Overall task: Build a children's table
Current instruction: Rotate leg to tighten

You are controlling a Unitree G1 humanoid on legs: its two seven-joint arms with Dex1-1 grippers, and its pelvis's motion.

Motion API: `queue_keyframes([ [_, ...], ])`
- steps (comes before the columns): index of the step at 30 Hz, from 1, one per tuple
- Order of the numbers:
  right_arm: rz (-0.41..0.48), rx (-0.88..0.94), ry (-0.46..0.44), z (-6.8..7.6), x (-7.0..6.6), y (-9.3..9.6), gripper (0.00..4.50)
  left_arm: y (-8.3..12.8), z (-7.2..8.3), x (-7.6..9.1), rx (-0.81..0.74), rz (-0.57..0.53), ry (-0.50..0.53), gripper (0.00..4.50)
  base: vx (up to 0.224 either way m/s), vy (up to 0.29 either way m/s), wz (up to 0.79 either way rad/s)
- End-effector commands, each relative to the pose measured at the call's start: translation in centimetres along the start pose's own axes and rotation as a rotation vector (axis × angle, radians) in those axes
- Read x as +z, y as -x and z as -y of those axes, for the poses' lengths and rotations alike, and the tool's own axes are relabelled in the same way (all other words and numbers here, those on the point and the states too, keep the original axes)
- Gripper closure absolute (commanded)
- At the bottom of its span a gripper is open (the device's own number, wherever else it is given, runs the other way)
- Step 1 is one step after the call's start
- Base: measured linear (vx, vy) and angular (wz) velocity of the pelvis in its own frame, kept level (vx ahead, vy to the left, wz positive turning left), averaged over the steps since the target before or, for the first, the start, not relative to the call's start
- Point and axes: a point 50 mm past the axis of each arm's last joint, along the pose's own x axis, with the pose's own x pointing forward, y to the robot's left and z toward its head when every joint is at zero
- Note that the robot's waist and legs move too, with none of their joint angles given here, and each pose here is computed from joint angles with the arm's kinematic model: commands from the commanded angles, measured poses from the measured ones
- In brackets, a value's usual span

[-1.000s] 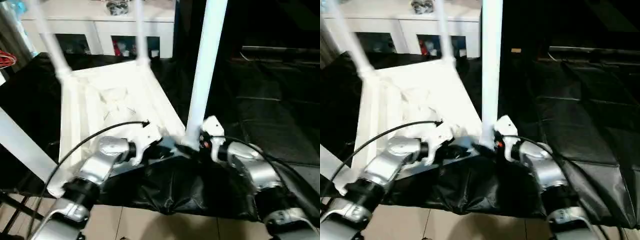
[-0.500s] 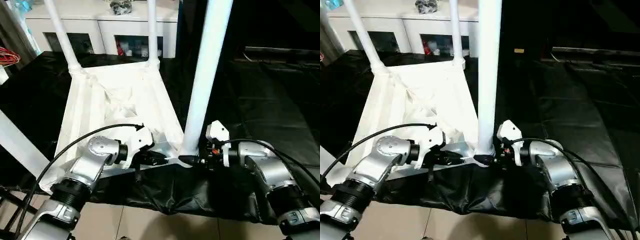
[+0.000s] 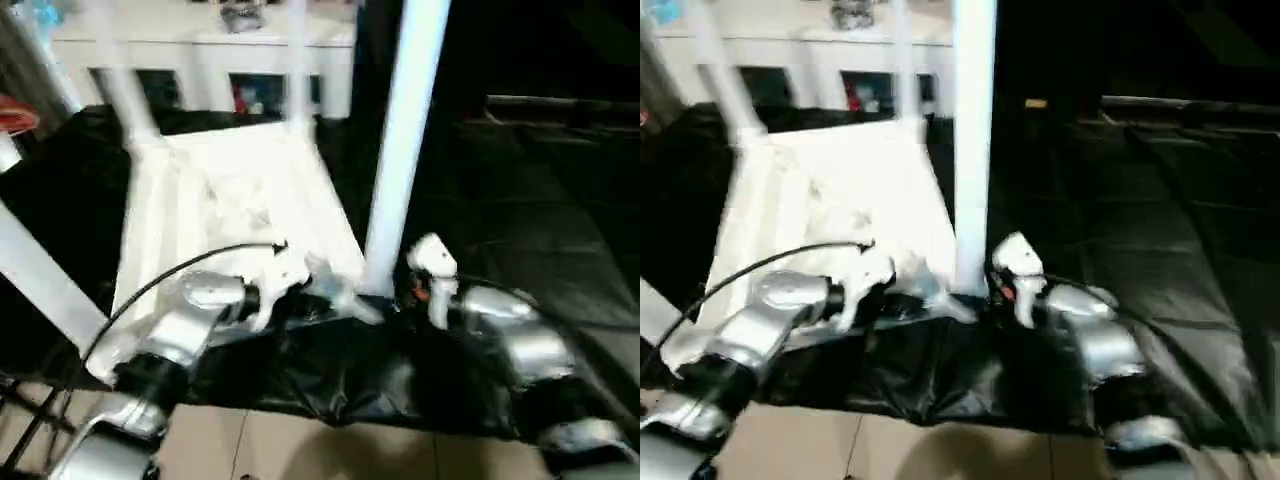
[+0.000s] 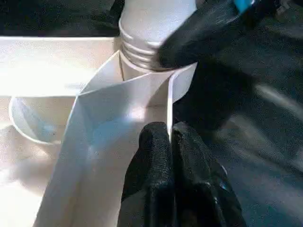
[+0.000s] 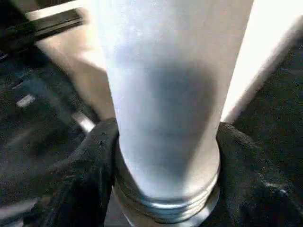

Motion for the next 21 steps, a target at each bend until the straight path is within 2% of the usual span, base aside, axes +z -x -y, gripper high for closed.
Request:
queue_keyframes([
  [1, -0.055, -0.101, -0.034, -0.3, -1.2, -1.2, 1.81, -0.9, -0.8, 2.4, 0.085, 0.06, -0.029, 4.5, 0.0, 0.0, 0.0],
  [4, -0.044, -0.192, -0.072, -0.6, -1.1, -2.5, 1.81, -1.9, -0.9, 3.1, 0.149, 0.072, -0.011, 4.5, 0.0, 0.0, 0.0],
  [6, -0.031, -0.234, -0.079, -1.4, -0.6, -3.8, 1.81, -2.8, -0.6, 3.6, 0.171, 0.08, -0.007, 4.5, 0.0, 0.0, 0.0],
  [9, 0.015, -0.201, -0.078, -2.6, 0.3, -5.3, 1.81, -3.8, -0.1, 4.2, 0.173, 0.097, -0.008, 4.5, 0.0, 0.0, 0.0],
  [10, 0.03, -0.171, -0.084, -2.8, 0.6, -5.5, 1.46, -4.0, 0.1, 4.2, 0.164, 0.1, -0.015, 4.5, 0.0, 0.0, 0.0],
  [11, 0.037, -0.154, -0.089, -2.9, 0.7, -5.5, 1.11, -4.1, 0.2, 4.2, 0.159, 0.102, -0.02, 4.5, 0.0, 0.0, 0.0],
  [13, 0.049, -0.128, -0.095, -2.6, 0.9, -5.2, 1.09, -4.0, 0.5, 4.1, 0.127, 0.103, -0.033, 4.5, 0.0, 0.0, 0.0],
  [15, 0.05, -0.123, -0.09, -2.4, 0.9, -5.0, 0.82, -3.9, 0.6, 4.0, 0.115, 0.104, -0.037, 4.5, 0.0, 0.0, 0.0],
  [21, 0.008, -0.02, 0.037, -0.8, 0.7, -2.7, 0.35, -2.4, 1.0, 3.0, -0.006, 0.106, -0.067, 4.5, 0.0, 0.0, 0.0],
])
